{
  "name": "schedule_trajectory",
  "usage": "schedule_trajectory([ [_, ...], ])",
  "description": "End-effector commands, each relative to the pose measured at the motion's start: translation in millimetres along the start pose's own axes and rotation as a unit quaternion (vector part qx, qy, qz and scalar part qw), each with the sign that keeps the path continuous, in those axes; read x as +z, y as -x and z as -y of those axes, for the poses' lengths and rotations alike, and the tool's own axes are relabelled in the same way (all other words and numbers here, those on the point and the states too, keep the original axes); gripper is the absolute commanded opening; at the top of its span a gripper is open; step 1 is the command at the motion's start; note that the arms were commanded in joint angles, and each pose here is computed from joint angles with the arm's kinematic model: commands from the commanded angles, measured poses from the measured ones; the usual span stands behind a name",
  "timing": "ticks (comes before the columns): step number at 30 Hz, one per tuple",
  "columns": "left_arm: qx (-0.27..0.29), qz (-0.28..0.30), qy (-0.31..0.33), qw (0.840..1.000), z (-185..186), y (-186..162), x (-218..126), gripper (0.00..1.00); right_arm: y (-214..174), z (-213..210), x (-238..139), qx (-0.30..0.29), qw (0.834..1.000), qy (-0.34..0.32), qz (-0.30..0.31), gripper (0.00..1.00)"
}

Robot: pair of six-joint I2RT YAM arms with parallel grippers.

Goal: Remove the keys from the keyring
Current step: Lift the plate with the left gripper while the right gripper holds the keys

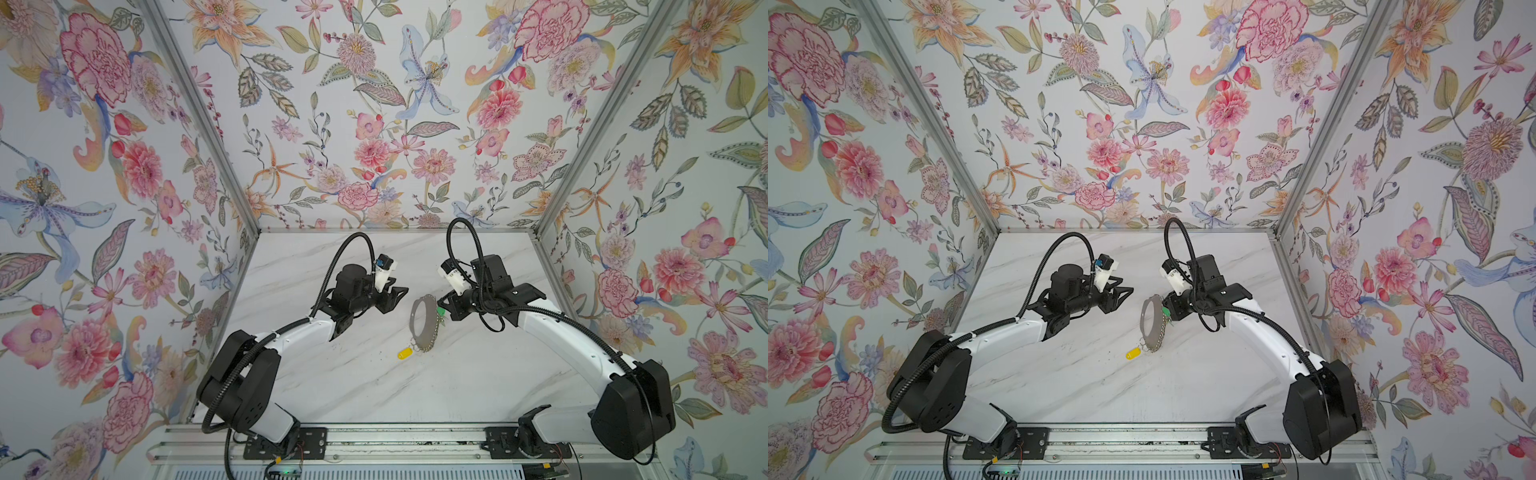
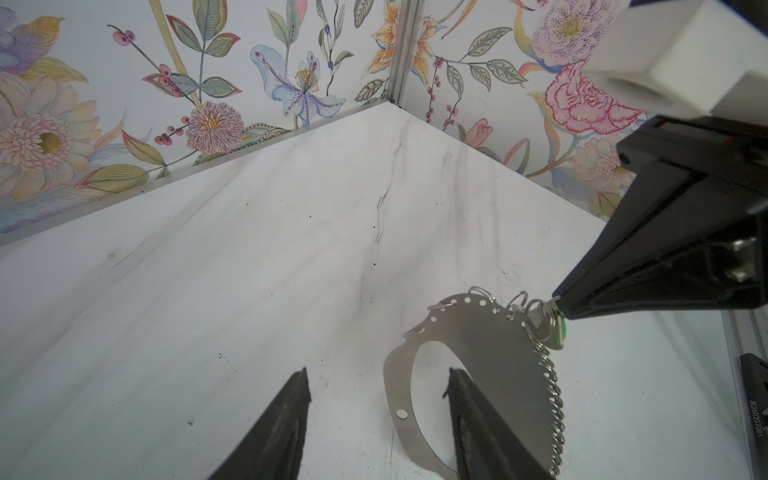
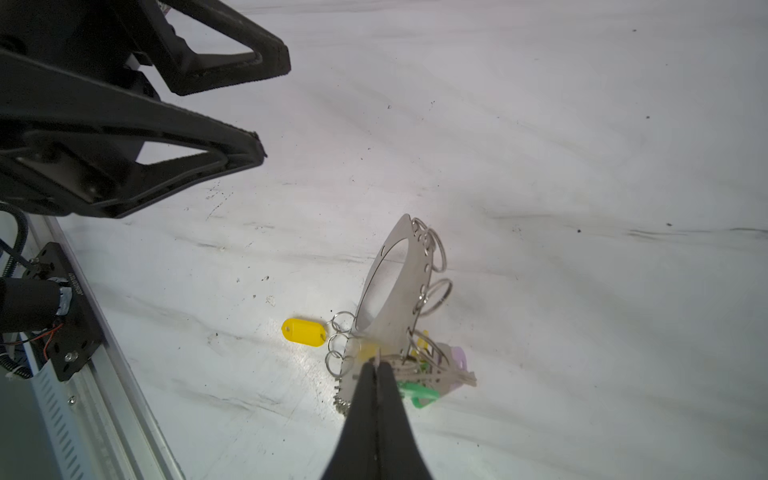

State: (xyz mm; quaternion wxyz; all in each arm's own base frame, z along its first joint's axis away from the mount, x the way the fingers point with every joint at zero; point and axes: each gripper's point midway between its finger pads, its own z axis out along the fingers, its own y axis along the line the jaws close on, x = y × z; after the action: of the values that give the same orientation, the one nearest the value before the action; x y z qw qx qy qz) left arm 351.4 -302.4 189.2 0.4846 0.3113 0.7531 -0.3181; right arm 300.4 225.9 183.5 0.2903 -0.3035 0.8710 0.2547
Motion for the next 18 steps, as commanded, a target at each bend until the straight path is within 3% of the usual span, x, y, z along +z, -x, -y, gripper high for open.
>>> schedule_trajectory([
  [1,-0.003,0.015,-0.032,0.999,19,2,6,0.55,23,-34,-7,-0.035,0.997,0.073,0.006,0.00],
  [6,0.003,0.021,-0.040,0.999,30,3,8,0.54,38,-78,-14,-0.055,0.986,0.158,-0.004,0.00],
  [8,0.000,0.017,-0.008,1.000,19,-5,5,0.54,38,-77,-14,-0.058,0.987,0.148,-0.010,0.00],
  [11,0.000,0.039,0.026,0.999,10,-1,-11,0.55,19,-41,-1,-0.047,0.995,0.077,-0.039,0.00],
  [18,0.000,0.044,0.010,0.999,15,-3,-20,0.57,24,-58,10,-0.050,0.992,0.117,-0.020,0.00],
])
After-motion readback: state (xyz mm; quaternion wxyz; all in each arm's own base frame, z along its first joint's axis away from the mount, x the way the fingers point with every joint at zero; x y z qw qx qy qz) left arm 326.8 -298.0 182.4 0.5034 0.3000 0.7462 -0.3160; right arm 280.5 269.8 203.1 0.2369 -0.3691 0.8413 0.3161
